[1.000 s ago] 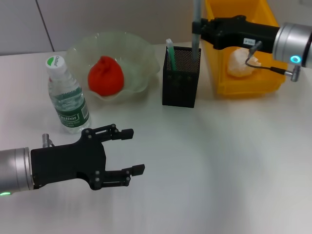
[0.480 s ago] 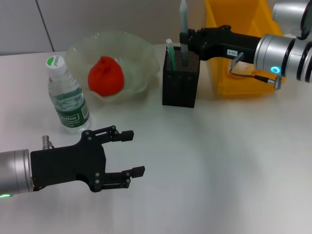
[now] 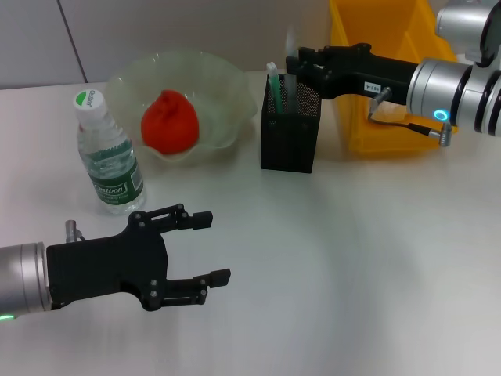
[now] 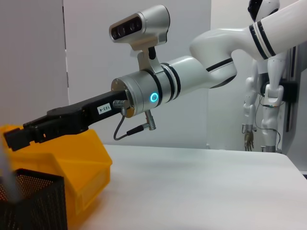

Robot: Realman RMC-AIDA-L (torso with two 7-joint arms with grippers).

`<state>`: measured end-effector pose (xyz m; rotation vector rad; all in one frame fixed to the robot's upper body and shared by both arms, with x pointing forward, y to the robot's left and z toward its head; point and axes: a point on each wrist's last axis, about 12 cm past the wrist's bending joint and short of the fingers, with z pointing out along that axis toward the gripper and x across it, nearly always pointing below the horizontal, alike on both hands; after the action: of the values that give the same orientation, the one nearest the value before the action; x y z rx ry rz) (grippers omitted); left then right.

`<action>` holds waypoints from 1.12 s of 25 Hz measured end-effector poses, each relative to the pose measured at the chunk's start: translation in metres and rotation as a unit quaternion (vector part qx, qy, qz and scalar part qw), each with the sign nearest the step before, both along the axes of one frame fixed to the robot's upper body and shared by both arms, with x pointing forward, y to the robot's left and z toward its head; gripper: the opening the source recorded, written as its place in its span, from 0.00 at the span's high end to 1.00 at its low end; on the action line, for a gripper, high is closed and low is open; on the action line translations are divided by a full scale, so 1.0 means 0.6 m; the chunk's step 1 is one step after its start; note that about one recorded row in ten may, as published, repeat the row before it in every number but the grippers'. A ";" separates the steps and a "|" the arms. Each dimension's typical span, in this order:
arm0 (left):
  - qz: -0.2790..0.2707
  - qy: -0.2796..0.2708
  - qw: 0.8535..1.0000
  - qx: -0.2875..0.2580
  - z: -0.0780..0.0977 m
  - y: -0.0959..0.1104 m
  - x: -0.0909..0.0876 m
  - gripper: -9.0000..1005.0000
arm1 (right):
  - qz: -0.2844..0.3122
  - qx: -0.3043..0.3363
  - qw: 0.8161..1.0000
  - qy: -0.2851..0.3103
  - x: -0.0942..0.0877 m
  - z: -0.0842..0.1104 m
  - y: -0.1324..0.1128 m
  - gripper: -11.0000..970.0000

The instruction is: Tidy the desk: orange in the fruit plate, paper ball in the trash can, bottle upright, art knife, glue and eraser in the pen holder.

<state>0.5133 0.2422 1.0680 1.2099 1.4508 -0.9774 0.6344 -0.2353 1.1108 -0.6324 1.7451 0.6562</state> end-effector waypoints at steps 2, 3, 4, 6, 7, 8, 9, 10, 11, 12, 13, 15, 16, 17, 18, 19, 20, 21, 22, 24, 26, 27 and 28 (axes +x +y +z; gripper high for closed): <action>0.001 0.000 1.000 0.000 0.000 0.001 0.000 0.20 | -0.004 -0.001 1.000 0.001 0.000 -0.001 -0.002 0.76; 0.002 0.000 1.000 0.000 0.000 0.002 0.000 0.20 | -0.005 -0.002 1.000 0.001 0.000 -0.002 -0.003 0.74; 0.002 0.000 1.000 0.001 0.000 0.002 0.000 0.20 | -0.006 -0.003 1.000 0.001 0.000 -0.003 -0.003 0.71; 0.002 0.001 1.000 0.001 -0.001 0.003 -0.001 0.20 | -0.007 -0.005 1.000 0.000 -0.001 -0.004 -0.004 0.66; 0.002 0.001 1.000 0.001 -0.001 0.003 -0.001 0.20 | -0.007 -0.005 1.000 0.000 -0.001 -0.004 -0.004 0.64; 0.003 0.001 1.000 0.000 -0.001 0.003 -0.001 0.20 | -0.008 -0.005 1.000 -0.001 -0.001 -0.004 -0.005 0.61; 0.003 0.001 1.000 0.000 -0.001 0.003 -0.001 0.20 | -0.009 -0.004 1.000 -0.001 -0.001 -0.003 -0.006 0.59; 0.003 0.001 1.000 0.000 -0.001 0.003 -0.001 0.20 | -0.010 -0.002 1.000 -0.002 0.000 -0.003 -0.006 0.56; 0.002 0.001 1.000 0.000 -0.001 0.003 -0.001 0.20 | -0.010 -0.001 1.000 -0.003 0.000 -0.002 -0.006 0.53; 0.002 0.001 1.000 0.000 -0.001 0.003 -0.001 0.20 | -0.009 0.000 1.000 -0.004 -0.001 -0.002 -0.006 0.51; 0.003 0.001 1.000 0.000 -0.001 0.003 -0.001 0.20 | -0.008 0.001 1.000 -0.006 -0.001 -0.001 -0.005 0.44; 0.003 0.001 1.000 0.000 -0.001 0.003 -0.002 0.20 | -0.005 0.004 1.000 -0.014 -0.002 0.001 -0.005 0.31; 0.003 0.001 1.000 0.000 -0.001 0.003 -0.002 0.20 | -0.006 0.007 1.000 -0.019 -0.003 0.002 -0.006 0.27; 0.003 0.001 1.000 -0.001 -0.001 0.003 -0.002 0.20 | -0.008 0.012 1.000 -0.023 -0.004 0.003 -0.007 0.24; 0.003 0.001 1.000 -0.001 -0.001 0.003 -0.002 0.20 | -0.012 0.017 0.999 -0.026 -0.005 0.003 -0.008 0.20; 0.003 0.002 1.000 -0.001 -0.001 0.003 -0.002 0.20 | -0.015 0.021 0.999 -0.028 -0.005 0.004 -0.011 0.17; 0.003 0.002 1.000 -0.001 -0.002 0.004 -0.002 0.20 | -0.019 0.027 0.999 -0.029 -0.006 0.005 -0.013 0.14; 0.003 0.002 1.000 -0.001 -0.002 0.004 -0.003 0.20 | -0.026 0.036 0.999 -0.031 -0.006 0.006 -0.016 0.14; 0.003 0.002 1.000 -0.001 -0.002 0.004 -0.003 0.20 | -0.033 0.047 0.998 -0.034 -0.006 0.008 -0.019 0.14; 0.007 0.005 1.000 -0.009 -0.001 0.002 -0.003 0.20 | -0.045 0.076 0.995 -0.040 -0.009 0.013 -0.028 0.14; 0.009 0.008 1.000 -0.013 -0.002 0.002 -0.004 0.20 | -0.039 0.109 0.992 -0.049 -0.020 0.018 -0.034 0.14; 0.011 0.011 1.000 -0.016 -0.003 0.001 -0.005 0.20 | -0.030 0.126 0.990 -0.055 -0.029 0.020 -0.038 0.14; 0.013 0.015 1.000 -0.021 -0.003 0.001 -0.005 0.20 | -0.016 0.140 0.988 -0.061 -0.039 0.022 -0.040 0.14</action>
<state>0.5102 0.2426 1.0663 1.1486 1.4592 -1.0079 0.6110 -0.2592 1.1242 -0.4395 1.5118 0.8061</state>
